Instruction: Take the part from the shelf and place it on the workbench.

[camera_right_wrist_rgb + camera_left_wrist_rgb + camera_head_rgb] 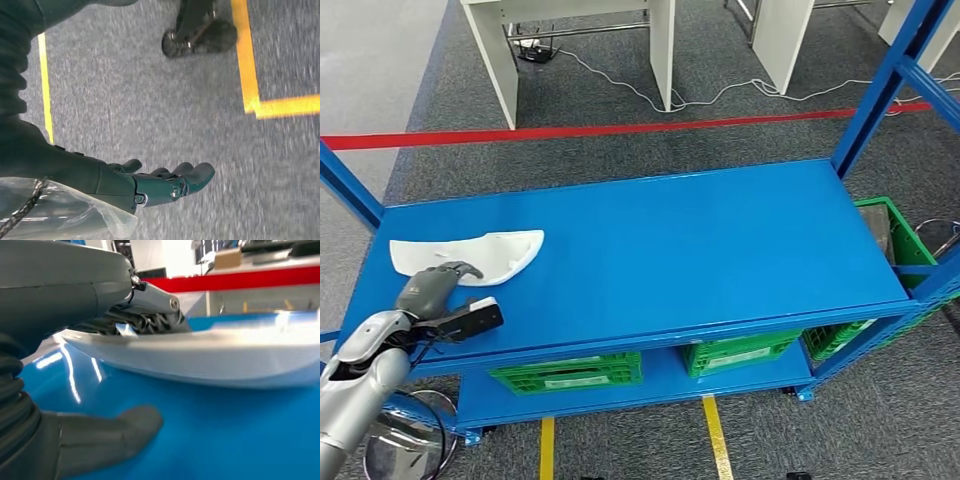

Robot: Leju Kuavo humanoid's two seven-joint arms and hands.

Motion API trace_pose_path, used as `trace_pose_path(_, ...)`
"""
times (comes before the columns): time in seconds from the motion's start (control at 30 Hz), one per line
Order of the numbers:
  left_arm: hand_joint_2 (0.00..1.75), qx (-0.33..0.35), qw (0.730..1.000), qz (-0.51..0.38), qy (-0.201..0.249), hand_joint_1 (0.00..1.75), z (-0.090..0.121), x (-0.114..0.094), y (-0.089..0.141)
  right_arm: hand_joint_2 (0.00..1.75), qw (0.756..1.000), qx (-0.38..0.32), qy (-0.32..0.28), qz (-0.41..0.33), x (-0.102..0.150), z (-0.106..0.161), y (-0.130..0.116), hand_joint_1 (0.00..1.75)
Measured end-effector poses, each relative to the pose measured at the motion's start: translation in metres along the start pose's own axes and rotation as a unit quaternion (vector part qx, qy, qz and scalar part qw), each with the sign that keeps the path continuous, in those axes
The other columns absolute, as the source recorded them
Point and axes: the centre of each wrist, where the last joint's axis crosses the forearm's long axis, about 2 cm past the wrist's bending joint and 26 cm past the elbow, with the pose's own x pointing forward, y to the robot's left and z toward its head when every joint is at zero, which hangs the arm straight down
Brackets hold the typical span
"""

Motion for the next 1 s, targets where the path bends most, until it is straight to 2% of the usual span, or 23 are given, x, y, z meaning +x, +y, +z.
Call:
trace_pose_path(0.33, 1.75, 0.014, 1.000, 0.001, -0.002, 1.75, -0.006, 0.000, 0.009, 1.75, 1.000, 0.006, -0.016, 0.000, 0.000, 0.000, 0.000, 0.00)
trace_pose_path(0.43, 1.75, 0.016, 1.000, 0.005, 0.003, 1.75, -0.002, 0.000, 0.004, 1.75, 0.999, 0.016, -0.035, 0.002, -0.003, 0.001, 0.003, 0.00)
trace_pose_path(0.77, 1.75, 0.012, 1.000, 0.017, 0.020, 1.75, 0.013, -0.009, -0.004, 1.75, 0.999, 0.025, -0.041, 0.005, -0.008, 0.004, 0.008, 0.00)
trace_pose_path(0.9, 1.75, 0.010, 0.998, 0.059, -0.003, 1.75, 0.022, -0.016, -0.005, 1.75, 0.999, 0.026, -0.042, 0.008, -0.009, 0.005, 0.008, 0.00)
trace_pose_path(1.0, 1.75, 0.054, 0.994, 0.089, -0.036, 1.75, 0.033, -0.014, -0.010, 1.75, 0.999, 0.027, -0.041, 0.010, -0.010, 0.005, 0.009, 0.00)
